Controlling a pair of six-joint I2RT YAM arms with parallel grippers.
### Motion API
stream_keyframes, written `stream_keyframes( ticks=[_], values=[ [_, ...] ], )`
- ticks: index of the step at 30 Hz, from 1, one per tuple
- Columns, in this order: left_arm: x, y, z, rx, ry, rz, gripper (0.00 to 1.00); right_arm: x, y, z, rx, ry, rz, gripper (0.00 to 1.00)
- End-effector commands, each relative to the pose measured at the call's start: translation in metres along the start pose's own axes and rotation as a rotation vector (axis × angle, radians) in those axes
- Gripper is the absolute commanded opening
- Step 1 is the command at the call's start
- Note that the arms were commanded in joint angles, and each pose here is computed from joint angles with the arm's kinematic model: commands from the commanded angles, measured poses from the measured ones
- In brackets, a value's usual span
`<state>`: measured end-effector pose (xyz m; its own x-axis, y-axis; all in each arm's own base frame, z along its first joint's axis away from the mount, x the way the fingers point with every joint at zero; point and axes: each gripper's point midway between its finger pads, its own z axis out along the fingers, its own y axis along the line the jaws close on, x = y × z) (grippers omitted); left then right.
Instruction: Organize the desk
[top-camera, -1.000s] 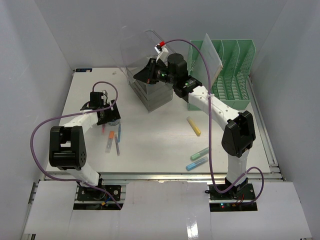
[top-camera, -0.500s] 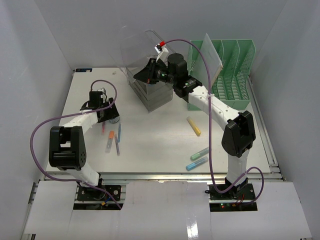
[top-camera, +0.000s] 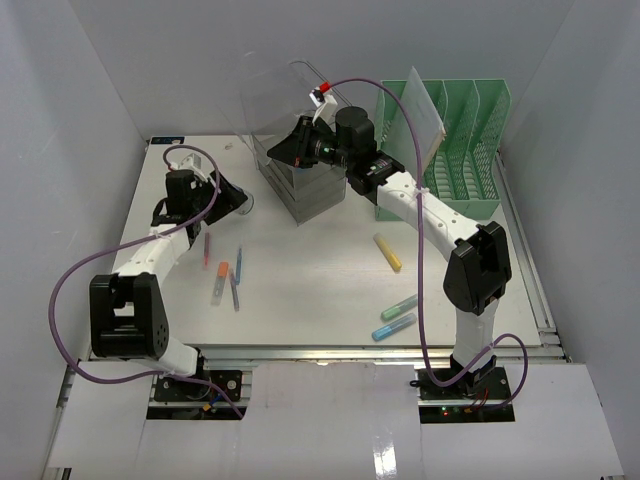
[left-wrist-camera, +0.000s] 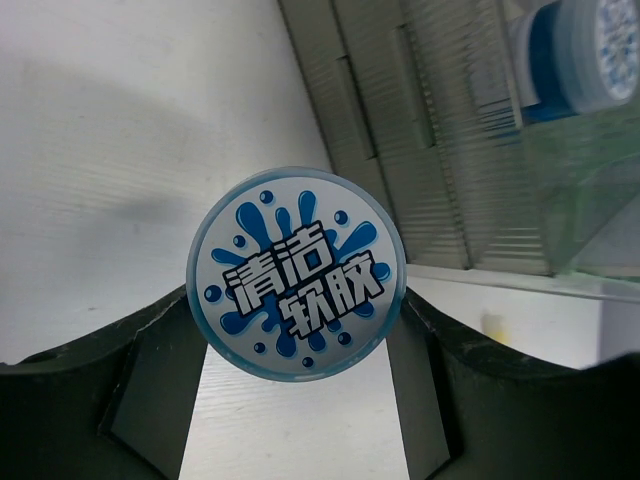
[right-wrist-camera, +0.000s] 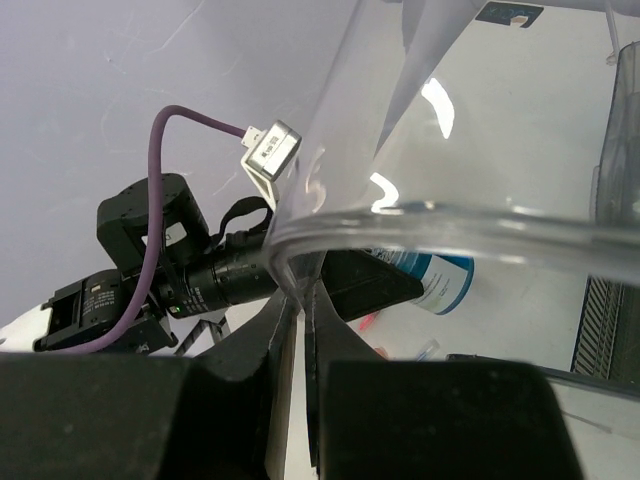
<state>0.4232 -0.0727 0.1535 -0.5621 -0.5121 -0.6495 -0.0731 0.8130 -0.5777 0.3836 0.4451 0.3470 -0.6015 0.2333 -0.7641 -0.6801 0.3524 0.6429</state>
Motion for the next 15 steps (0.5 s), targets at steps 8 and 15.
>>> stream_keyframes(
  ticks=[8, 15],
  values=[
    [-0.062, -0.059, 0.005, 0.341, -0.144, -0.211, 0.30, -0.034, 0.052, -0.018, -0.124, -0.075, -0.053, 0.08],
    [-0.088, -0.082, 0.026, 0.483, -0.155, -0.262, 0.29, -0.033, 0.052, -0.017, -0.128, -0.069, -0.043, 0.08]
  ],
)
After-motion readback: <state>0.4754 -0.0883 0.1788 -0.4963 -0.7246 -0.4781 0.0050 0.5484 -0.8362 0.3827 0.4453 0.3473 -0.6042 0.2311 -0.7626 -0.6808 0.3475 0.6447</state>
